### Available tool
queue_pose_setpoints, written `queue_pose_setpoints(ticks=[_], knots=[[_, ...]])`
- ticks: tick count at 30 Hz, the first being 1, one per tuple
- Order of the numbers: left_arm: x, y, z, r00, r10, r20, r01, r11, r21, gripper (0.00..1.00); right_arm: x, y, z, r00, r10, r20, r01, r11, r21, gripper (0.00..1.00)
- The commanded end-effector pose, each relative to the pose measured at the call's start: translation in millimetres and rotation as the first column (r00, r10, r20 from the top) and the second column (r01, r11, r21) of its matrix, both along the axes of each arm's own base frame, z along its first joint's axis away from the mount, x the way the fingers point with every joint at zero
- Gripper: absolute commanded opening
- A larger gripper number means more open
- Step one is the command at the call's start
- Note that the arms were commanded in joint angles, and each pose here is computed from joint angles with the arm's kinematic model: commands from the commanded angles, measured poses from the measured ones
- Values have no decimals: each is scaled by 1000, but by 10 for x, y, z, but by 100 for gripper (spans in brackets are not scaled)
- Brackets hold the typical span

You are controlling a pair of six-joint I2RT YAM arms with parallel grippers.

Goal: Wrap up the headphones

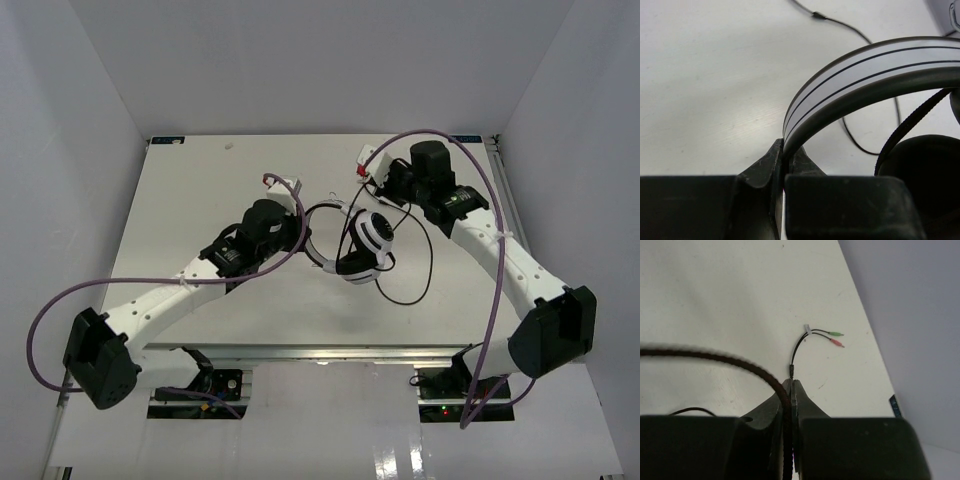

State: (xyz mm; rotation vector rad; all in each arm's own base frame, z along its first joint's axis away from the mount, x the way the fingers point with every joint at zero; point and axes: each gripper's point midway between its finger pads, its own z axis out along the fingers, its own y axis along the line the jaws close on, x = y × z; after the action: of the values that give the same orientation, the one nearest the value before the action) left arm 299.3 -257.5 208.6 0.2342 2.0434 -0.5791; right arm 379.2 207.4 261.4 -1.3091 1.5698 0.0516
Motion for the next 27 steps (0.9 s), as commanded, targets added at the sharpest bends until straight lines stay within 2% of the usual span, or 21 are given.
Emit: queue_pose_setpoints(ticks=[1,7,10,13,14,16,17,19,22,24,27], knots=[[-194,-205,870,991,-81,104,103,970,-220,0,64,53,139,997,21,-80,-4,979,205,8],[-221,-162,1362,984,-55,168,101,954,-282,0,-127,40,93,987,86,-133,-36,939,342,8],[-197,-168,1595,979,-49,199,107,949,-296,0,-373,166,110,965,217,-150,-135,894,427,8],[-198,-271,1842,974,-79,213,148,933,-327,0,-664,344,-14,902,382,-200,-231,821,523,11],[-183,-325,1957,972,-91,215,160,928,-335,0,-748,419,35,873,453,-177,-290,777,558,11],[-227,-476,2131,966,-147,213,217,909,-357,0,-907,497,-5,819,532,-214,-298,713,635,13],[-251,-531,2184,964,-166,210,234,902,-362,0,-972,518,-34,793,559,-242,-285,691,664,13],[-248,-646,2395,957,-188,223,263,887,-381,0,-964,567,51,779,594,-200,-317,649,692,14],[-299,-797,2643,946,-217,239,301,861,-409,0,-1022,624,52,724,641,-255,-255,592,764,18],[-303,-852,2855,939,-215,268,317,845,-431,0,-1030,646,186,721,666,-193,-289,542,789,19],[-250,-848,3123,942,-167,289,292,833,-470,0,-1096,672,171,689,693,-211,-253,504,826,25]])
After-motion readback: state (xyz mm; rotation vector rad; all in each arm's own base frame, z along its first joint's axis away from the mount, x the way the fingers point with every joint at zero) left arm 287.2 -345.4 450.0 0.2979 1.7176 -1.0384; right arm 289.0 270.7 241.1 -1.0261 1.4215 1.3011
